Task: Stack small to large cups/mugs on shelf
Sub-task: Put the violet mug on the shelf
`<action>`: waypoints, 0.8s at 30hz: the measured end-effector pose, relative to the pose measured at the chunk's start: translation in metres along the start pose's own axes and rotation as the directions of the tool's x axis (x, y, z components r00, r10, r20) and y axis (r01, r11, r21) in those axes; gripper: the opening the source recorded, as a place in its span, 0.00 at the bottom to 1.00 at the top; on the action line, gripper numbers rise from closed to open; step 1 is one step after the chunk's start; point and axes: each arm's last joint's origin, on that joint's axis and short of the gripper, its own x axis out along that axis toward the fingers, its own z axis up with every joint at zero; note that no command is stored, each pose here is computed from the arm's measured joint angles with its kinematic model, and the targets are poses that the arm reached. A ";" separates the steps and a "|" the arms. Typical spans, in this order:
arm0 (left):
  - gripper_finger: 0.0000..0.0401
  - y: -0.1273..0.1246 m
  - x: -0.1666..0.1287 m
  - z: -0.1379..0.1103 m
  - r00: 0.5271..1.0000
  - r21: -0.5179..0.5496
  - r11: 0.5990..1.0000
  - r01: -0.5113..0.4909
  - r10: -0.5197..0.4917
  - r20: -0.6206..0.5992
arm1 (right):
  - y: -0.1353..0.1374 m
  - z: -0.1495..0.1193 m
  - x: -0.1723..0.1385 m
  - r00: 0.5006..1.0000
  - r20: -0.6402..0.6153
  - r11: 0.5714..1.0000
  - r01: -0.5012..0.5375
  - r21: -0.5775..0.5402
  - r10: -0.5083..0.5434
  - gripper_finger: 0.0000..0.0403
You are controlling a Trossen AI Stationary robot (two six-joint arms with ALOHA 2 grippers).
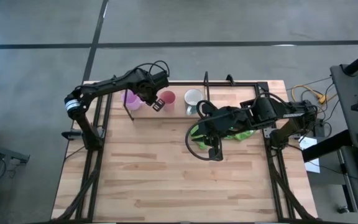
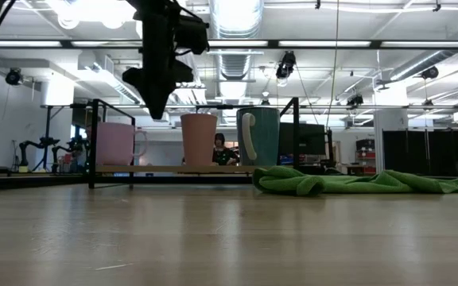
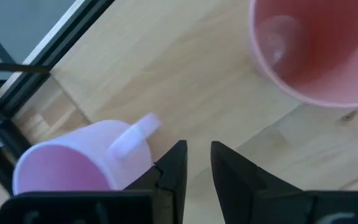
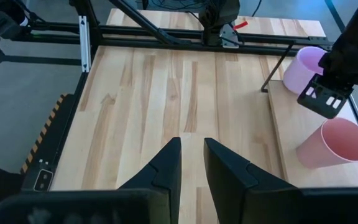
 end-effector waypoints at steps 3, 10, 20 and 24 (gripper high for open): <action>0.14 0.002 0.000 -0.003 0.999 0.010 0.999 -0.042 0.043 -0.021 | 0.000 0.000 0.000 1.000 0.000 1.000 0.000 0.000 0.000 0.16; 0.14 0.009 -0.012 -0.010 0.998 0.011 0.998 -0.060 0.060 -0.017 | 0.000 0.000 0.000 1.000 0.000 1.000 0.000 -0.004 0.000 0.16; 0.14 0.022 -0.020 -0.015 0.994 -0.065 0.992 -0.106 0.105 -0.017 | 0.000 0.000 0.000 1.000 0.000 1.000 0.000 -0.002 0.000 0.16; 0.14 0.024 -0.011 -0.014 0.990 -0.088 0.988 -0.130 0.125 -0.060 | 0.000 0.000 0.000 1.000 0.000 1.000 0.000 0.000 0.000 0.16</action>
